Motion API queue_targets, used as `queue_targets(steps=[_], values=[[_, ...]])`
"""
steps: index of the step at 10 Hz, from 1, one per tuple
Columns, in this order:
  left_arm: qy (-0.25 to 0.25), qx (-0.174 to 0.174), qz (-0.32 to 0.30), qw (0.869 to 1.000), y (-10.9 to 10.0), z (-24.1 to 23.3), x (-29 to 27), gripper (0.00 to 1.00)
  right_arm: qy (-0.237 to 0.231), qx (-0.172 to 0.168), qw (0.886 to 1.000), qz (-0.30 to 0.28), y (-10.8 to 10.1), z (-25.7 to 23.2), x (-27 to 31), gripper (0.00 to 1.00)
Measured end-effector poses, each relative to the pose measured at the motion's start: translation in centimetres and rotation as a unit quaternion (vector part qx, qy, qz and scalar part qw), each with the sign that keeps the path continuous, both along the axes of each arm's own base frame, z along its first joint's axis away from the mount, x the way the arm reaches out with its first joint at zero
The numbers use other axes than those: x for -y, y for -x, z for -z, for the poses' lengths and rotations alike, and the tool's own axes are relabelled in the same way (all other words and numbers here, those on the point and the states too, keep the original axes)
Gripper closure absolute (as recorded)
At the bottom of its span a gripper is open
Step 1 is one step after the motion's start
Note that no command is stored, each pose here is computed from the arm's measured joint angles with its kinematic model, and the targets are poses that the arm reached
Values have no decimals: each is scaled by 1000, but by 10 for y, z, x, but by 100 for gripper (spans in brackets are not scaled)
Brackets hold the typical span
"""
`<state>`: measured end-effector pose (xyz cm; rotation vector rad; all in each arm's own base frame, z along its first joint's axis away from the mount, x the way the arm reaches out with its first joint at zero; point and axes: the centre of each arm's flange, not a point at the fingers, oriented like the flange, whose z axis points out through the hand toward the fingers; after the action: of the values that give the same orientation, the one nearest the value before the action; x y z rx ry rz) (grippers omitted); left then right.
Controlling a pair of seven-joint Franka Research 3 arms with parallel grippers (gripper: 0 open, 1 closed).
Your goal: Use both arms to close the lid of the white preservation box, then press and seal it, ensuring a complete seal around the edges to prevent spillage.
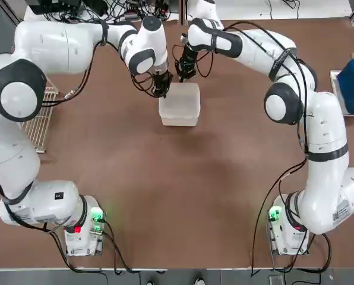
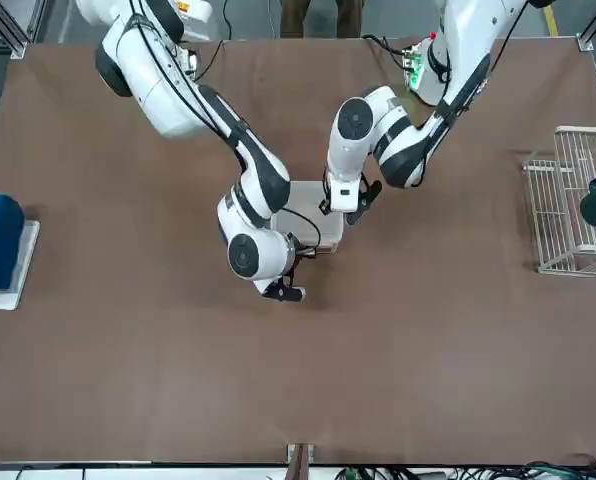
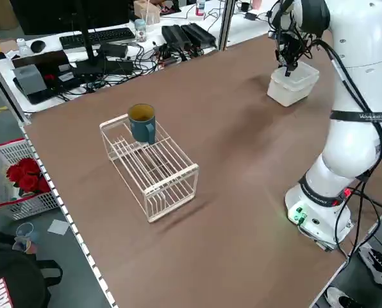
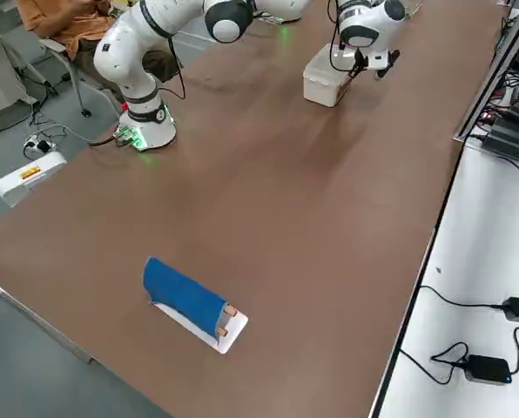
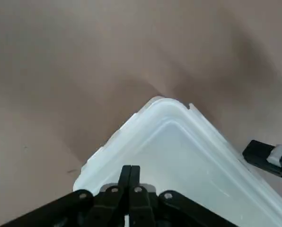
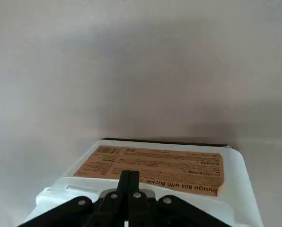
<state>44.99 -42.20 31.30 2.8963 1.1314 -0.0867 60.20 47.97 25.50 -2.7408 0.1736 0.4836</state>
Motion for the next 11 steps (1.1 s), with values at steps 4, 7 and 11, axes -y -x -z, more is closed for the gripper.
queue_targets(steps=[4,7,11], values=[[0,0,-1,1000,0,0,0,99,3,-4,1000,8,0,0,0,99],[2,1,-2,1000,-2,0,-1,99,5,-5,1000,11,1,1,-1,99],[3,1,-3,1000,-2,0,-1,99,9,-9,1000,17,2,2,-2,99]])
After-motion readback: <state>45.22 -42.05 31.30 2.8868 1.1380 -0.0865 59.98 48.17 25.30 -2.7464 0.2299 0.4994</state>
